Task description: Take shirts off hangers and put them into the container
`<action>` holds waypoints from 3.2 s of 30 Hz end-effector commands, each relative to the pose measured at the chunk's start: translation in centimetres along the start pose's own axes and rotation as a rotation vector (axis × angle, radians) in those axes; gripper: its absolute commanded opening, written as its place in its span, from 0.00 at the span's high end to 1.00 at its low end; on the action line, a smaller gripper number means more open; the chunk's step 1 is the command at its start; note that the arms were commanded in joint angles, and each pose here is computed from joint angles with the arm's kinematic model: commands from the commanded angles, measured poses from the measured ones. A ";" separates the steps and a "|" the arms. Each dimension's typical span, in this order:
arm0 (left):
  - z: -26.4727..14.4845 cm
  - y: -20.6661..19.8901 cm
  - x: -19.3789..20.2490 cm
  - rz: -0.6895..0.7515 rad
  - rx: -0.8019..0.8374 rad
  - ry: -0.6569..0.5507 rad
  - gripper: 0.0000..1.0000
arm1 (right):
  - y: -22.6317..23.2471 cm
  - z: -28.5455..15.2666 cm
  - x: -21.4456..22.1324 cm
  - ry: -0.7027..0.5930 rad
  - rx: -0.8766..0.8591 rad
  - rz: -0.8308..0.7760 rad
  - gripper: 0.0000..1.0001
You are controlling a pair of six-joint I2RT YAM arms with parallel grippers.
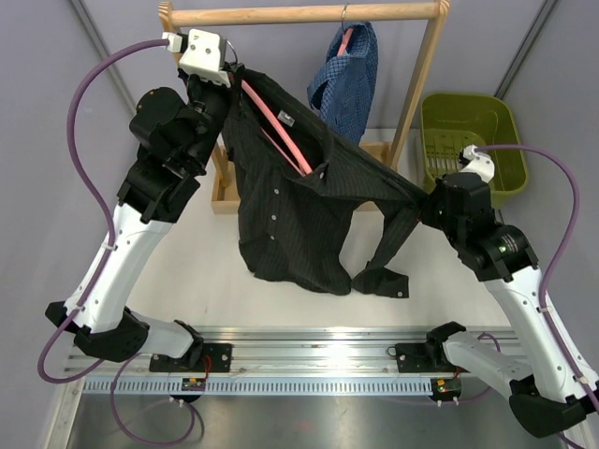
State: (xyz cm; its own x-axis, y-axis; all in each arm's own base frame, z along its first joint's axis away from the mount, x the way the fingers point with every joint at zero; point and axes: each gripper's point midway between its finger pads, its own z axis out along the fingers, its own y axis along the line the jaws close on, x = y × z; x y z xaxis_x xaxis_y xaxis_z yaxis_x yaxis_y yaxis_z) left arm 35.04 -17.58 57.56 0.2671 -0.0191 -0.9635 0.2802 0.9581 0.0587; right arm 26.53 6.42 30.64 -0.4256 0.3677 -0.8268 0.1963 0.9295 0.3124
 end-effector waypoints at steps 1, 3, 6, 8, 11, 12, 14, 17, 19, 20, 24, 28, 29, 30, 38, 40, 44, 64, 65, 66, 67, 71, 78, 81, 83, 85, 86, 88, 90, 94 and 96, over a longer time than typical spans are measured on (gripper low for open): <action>-3.7 6.3 -9.2 -0.050 -0.201 -0.255 1.00 | -6.4 1.1 3.2 0.088 0.305 -0.133 1.00; -3.7 5.7 -9.1 -0.084 -0.165 -0.242 1.00 | -6.8 1.9 4.0 0.115 0.330 -0.162 1.00; -3.9 5.4 -9.4 -0.130 -0.147 -0.236 1.00 | -7.7 2.9 4.6 0.132 0.400 -0.194 1.00; -4.5 5.7 -10.4 -0.137 -0.150 -0.263 1.00 | -8.3 3.1 4.8 0.133 0.439 -0.203 1.00; -5.4 6.3 -11.6 -0.150 -0.169 -0.289 1.00 | -8.8 3.1 4.6 0.122 0.479 -0.208 1.00; -5.6 6.4 -11.7 -0.158 -0.170 -0.294 1.00 | -9.0 3.1 4.5 0.120 0.492 -0.206 1.00; -5.6 6.3 -11.7 -0.180 -0.165 -0.290 1.00 | -9.1 3.2 4.7 0.126 0.499 -0.212 1.00; -5.6 6.4 -11.2 -0.212 -0.181 -0.283 1.00 | -8.9 3.5 5.1 0.141 0.489 -0.206 1.00; -5.6 6.6 -10.8 -0.226 -0.193 -0.280 1.00 | -8.7 3.8 5.3 0.148 0.474 -0.222 1.00; -5.7 6.7 -10.8 -0.228 -0.197 -0.284 1.00 | -8.9 3.9 5.4 0.150 0.482 -0.228 1.00; -6.5 7.1 -11.3 -0.298 -0.211 -0.314 1.00 | -9.0 4.0 5.5 0.156 0.489 -0.239 1.00; -7.9 7.5 -11.7 -0.381 -0.219 -0.350 1.00 | -9.0 4.3 5.7 0.162 0.497 -0.244 1.00; -8.2 7.6 -11.7 -0.401 -0.222 -0.356 1.00 | -9.0 4.4 5.8 0.167 0.499 -0.248 1.00; -8.4 7.5 -11.6 -0.440 -0.218 -0.365 1.00 | -9.0 4.6 6.0 0.179 0.504 -0.256 1.00; -6.8 4.5 -8.9 -0.576 -0.100 -0.292 1.00 | -7.4 5.3 6.1 0.190 0.426 -0.235 1.00; -6.2 3.5 -8.0 -0.618 -0.068 -0.267 1.00 | -6.2 5.5 6.2 0.198 0.355 -0.224 1.00; -6.4 3.9 -7.3 -0.700 -0.094 -0.299 1.00 | -3.8 5.9 7.4 0.254 0.195 -0.241 1.00; -3.5 -0.6 -1.0 -0.618 -0.016 -0.036 1.00 | 8.9 -5.6 -1.3 -0.010 -0.594 -0.122 0.16; -3.3 -0.9 -0.7 -0.616 -0.010 -0.027 1.00 | 9.7 -6.5 -1.8 -0.032 -0.656 -0.133 0.16; -2.9 -1.2 0.1 -0.608 -0.010 -0.003 1.00 | 10.8 -7.9 -1.4 -0.018 -0.751 -0.150 0.17; -2.8 -1.4 0.4 -0.605 -0.010 0.003 1.00 | 11.3 -8.7 -1.2 -0.016 -0.803 -0.161 0.17; -1.4 -1.7 2.3 -0.581 -0.041 0.042 1.00 | 12.8 -13.1 -1.5 -0.050 -1.005 -0.210 0.18; -0.3 -2.3 2.6 -0.592 -0.035 0.049 1.00 | 12.7 -15.6 -1.1 -0.057 -1.086 -0.243 0.23; -0.1 -2.7 2.6 -0.603 -0.024 0.054 1.00 | 13.0 -14.9 -0.7 -0.040 -1.088 -0.243 0.28; -0.3 -2.8 2.5 -0.608 -0.016 0.057 1.00 | 13.0 -14.2 -0.4 -0.031 -1.080 -0.252 0.28; -0.4 -2.8 2.3 -0.612 -0.013 0.055 1.00 | 13.0 -13.8 -0.3 -0.033 -1.072 -0.261 0.29; -0.6 -2.9 2.2 -0.613 -0.007 0.059 1.00 | 13.0 -13.5 -0.3 -0.027 -1.067 -0.264 0.29; -0.8 -3.0 2.0 -0.620 0.000 0.059 1.00 | 13.1 -13.5 -0.4 -0.033 -1.067 -0.274 0.29; -0.8 -3.2 2.0 -0.624 0.010 0.065 1.00 | 13.1 -13.2 -0.4 -0.034 -1.057 -0.277 0.28; -1.0 -3.6 2.1 -0.639 0.026 0.081 1.00 | 13.0 -12.6 -0.4 -0.032 -1.040 -0.287 0.29; -1.2 -3.8 2.1 -0.649 0.037 0.088 1.00 | 12.9 -12.2 -0.3 -0.031 -1.023 -0.290 0.29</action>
State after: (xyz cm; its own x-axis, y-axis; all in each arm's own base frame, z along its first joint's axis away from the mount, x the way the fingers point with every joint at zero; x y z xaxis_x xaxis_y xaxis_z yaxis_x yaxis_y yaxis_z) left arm 35.78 -21.29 49.13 -0.1233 -0.4525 -0.8832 0.2914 0.8342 -0.4681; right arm 18.07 18.70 40.06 -0.3572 0.1483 -0.9222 -0.7356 0.5637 0.3756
